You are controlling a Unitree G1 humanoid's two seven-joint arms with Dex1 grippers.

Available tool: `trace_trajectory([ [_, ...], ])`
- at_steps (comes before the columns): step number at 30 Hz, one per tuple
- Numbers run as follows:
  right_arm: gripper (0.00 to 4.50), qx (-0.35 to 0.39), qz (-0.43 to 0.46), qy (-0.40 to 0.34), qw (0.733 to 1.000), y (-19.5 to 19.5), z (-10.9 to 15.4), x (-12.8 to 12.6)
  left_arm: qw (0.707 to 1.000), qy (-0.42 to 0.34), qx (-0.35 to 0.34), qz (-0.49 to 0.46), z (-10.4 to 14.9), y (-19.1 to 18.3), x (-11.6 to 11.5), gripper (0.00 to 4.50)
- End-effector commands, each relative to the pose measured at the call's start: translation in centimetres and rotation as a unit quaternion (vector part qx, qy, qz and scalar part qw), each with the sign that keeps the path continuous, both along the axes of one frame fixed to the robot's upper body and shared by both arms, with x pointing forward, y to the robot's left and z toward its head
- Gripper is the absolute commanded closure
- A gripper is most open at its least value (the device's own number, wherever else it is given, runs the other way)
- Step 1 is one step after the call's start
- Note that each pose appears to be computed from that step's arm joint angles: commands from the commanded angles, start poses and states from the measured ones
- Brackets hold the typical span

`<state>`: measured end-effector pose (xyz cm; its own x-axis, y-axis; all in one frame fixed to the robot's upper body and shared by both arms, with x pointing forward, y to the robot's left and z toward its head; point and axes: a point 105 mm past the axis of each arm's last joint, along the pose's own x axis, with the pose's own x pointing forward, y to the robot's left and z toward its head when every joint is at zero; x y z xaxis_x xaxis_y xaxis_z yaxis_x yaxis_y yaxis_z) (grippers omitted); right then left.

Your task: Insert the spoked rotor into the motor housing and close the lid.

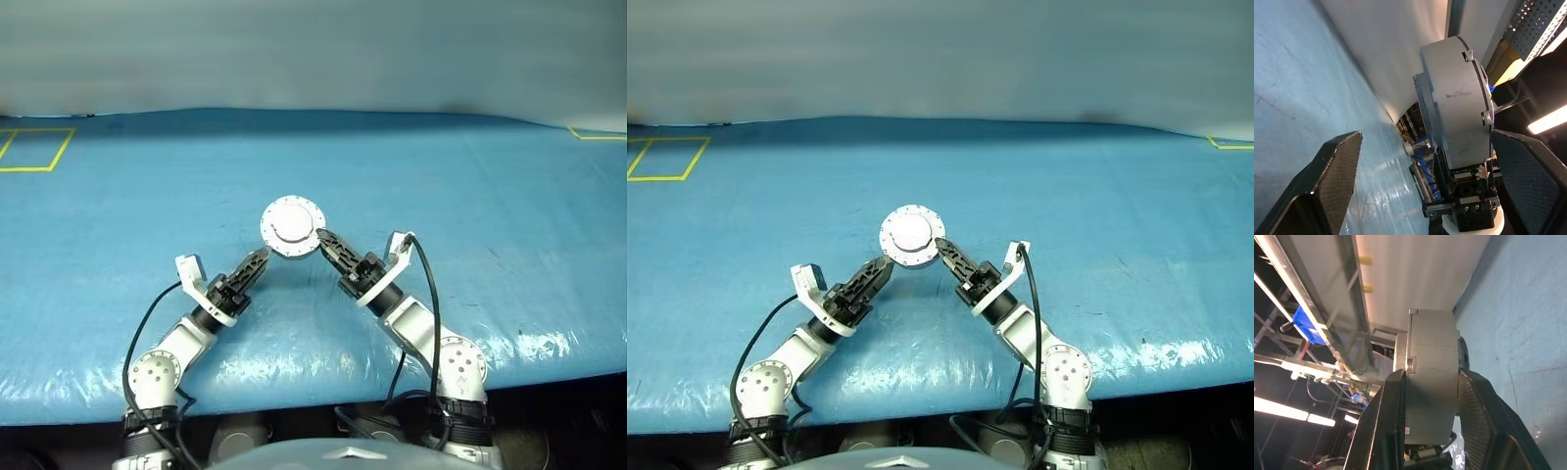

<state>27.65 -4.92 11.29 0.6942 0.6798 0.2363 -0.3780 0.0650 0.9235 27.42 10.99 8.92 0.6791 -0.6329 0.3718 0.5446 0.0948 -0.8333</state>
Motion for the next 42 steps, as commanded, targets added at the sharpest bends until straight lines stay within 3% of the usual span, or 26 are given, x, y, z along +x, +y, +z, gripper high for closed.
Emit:
trace_trajectory([
  [1, 3.34, 0.019, 0.021, -0.033, 0.999, 0.8, 1.8, -0.6, 0.999, -0.024, -0.018, -0.04, 1.2, -1.5, -0.7, 0.03],
  [8, 3.34, 0.014, 0.015, -0.032, 0.999, 0.6, 1.7, -0.6, 1.0, -0.013, -0.015, -0.009, 1.0, -0.5, 0.1, 0.03],
  [17, 3.34, 0.008, 0.015, -0.017, 1.0, 0.8, 1.2, -0.5, 0.999, 0.017, -0.026, -0.029, 0.8, -2.9, 1.7, 0.03],
  [19, 3.34, 0.008, 0.015, -0.017, 1.0, 0.8, 1.2, -0.6, 0.999, 0.026, -0.031, -0.024, 0.7, -3.0, 2.2, 0.41],
  [23, 3.34, 0.005, 0.017, -0.014, 1.0, 0.9, 1.1, -0.7, 0.999, 0.039, -0.016, -0.029, 0.5, -3.5, 2.3, 1.61],
  [26, 3.34, 0.01, 0.016, -0.004, 1.0, 0.8, 0.9, -0.6, 0.999, 0.035, -0.015, -0.007, 0.5, -3.2, 2.5, 1.83],
  [30, 3.34, 0.001, 0.019, -0.004, 1.0, 1.0, 0.8, -0.7, 0.999, 0.052, 0.007, 0.005, -0.1, -3.0, 2.7, 1.84],
  [38, 3.34, -0.048, -0.025, -0.004, 0.999, 0.5, 0.4, 0.2, 0.999, 0.039, -0.012, 0.005, 0.8, -2.8, 2.3, 1.84],
  [42, 2.1, -0.05, -0.011, -0.004, 0.999, 0.8, 0.3, 0.0, 0.999, 0.03, -0.021, 0.012, 1.6, -2.5, 2.4, 1.84],
])
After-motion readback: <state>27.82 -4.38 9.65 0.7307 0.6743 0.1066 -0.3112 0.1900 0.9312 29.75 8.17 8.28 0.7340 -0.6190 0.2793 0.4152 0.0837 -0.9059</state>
